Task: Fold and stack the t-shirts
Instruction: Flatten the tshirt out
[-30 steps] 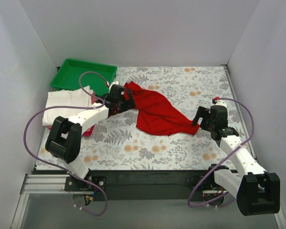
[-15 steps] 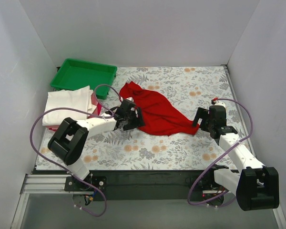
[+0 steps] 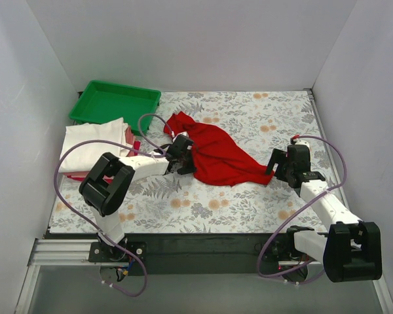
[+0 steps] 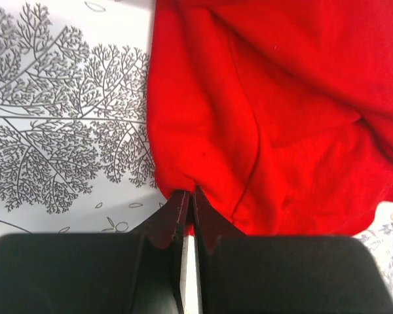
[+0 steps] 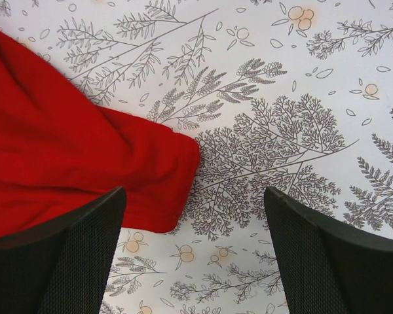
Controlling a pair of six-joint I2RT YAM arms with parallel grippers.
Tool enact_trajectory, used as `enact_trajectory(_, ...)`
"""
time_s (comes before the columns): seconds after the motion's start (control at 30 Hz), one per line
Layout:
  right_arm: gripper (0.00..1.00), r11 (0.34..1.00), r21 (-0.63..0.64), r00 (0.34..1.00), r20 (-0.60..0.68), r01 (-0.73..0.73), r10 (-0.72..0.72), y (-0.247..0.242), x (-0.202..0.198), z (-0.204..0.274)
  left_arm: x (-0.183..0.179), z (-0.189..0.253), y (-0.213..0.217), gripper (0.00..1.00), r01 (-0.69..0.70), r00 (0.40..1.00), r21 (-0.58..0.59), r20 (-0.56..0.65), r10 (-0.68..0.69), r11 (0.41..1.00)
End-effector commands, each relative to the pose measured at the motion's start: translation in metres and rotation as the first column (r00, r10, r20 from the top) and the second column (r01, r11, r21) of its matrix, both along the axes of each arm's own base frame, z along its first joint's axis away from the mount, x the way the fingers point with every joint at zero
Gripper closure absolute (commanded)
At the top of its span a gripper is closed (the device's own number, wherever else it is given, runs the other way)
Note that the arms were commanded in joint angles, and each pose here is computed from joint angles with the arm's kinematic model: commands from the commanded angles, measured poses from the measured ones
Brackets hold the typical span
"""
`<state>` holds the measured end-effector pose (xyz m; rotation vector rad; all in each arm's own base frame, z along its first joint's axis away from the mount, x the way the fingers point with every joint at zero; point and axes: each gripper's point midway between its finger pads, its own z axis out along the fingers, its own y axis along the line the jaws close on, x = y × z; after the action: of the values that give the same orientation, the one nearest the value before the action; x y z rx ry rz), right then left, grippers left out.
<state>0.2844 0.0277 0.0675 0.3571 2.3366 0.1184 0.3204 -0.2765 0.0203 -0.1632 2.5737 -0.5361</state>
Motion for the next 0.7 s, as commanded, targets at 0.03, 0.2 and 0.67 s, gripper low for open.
enact_trajectory(0.03, 0.13, 1.000, 0.004, 1.000, 0.002, 0.005, -0.005, -0.001, 0.012, 0.003, 0.003, -0.011, 0.024, 1.00, -0.052, 0.998, 0.133, 0.024, 0.050, 0.990)
enact_trajectory(0.2, 0.27, 0.995, 0.078, 0.996, -0.056, -0.068, 0.072, 0.018, 0.011, -0.012, 0.004, 0.016, 0.031, 1.00, -0.080, 0.992, 0.104, 0.104, 0.069, 0.991)
enact_trajectory(0.67, 0.99, 0.915, 0.250, 0.949, 0.078, -0.315, 0.306, 0.071, 0.045, 0.027, 0.046, 0.128, 0.032, 1.00, -0.115, 0.910, 0.045, 0.405, 0.087, 0.992)
